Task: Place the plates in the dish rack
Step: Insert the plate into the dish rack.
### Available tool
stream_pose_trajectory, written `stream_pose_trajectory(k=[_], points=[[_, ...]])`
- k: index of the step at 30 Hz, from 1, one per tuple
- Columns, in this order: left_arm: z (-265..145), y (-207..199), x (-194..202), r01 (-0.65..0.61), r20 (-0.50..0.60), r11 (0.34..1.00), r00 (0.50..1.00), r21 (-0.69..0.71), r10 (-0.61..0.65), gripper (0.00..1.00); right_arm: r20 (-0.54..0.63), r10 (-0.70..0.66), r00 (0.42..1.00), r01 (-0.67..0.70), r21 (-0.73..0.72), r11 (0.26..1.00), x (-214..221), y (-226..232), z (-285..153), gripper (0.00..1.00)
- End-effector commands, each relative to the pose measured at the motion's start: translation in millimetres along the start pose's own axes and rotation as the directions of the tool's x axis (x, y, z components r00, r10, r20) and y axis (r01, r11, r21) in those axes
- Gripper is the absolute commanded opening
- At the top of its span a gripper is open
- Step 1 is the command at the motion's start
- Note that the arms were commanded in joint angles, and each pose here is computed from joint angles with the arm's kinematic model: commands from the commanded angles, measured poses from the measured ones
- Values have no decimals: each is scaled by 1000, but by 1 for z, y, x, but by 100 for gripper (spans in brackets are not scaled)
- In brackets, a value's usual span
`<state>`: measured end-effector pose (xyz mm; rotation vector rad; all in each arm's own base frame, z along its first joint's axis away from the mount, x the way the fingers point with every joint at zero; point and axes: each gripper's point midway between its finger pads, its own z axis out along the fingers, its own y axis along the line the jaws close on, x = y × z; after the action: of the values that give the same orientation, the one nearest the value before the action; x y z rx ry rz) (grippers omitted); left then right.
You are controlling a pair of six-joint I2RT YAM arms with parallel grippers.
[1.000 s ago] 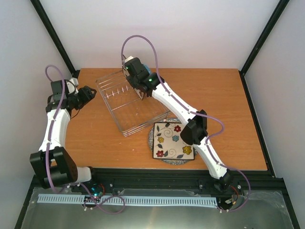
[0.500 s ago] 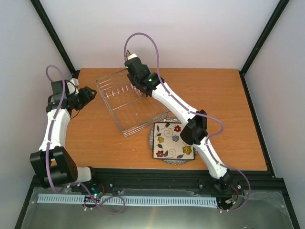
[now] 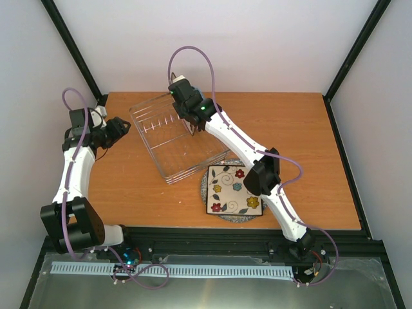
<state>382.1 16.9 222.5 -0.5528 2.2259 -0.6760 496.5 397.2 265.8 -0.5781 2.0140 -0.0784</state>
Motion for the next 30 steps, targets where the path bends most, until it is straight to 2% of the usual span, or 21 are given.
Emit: stream_pose_trajectory(k=[1,12,26,30], points=[[-5,-8,-8,-31,13,999,999,16,30,65,148,105,983,-107,6,994,-45,-12,-18,3],[-4,-5,-5,-29,6,1000,1000,2,29,65,126,76,989,-74,-17,997,-34,0,-4,3],[0,-1,-7,-32,1,999,999,-15,32,65,159,54,986,-52,-17,999,-37,2,11,3],[2,1,-9,-31,-1,999,1000,-19,31,65,146,52,988,-49,-22,999,-32,2,16,9]])
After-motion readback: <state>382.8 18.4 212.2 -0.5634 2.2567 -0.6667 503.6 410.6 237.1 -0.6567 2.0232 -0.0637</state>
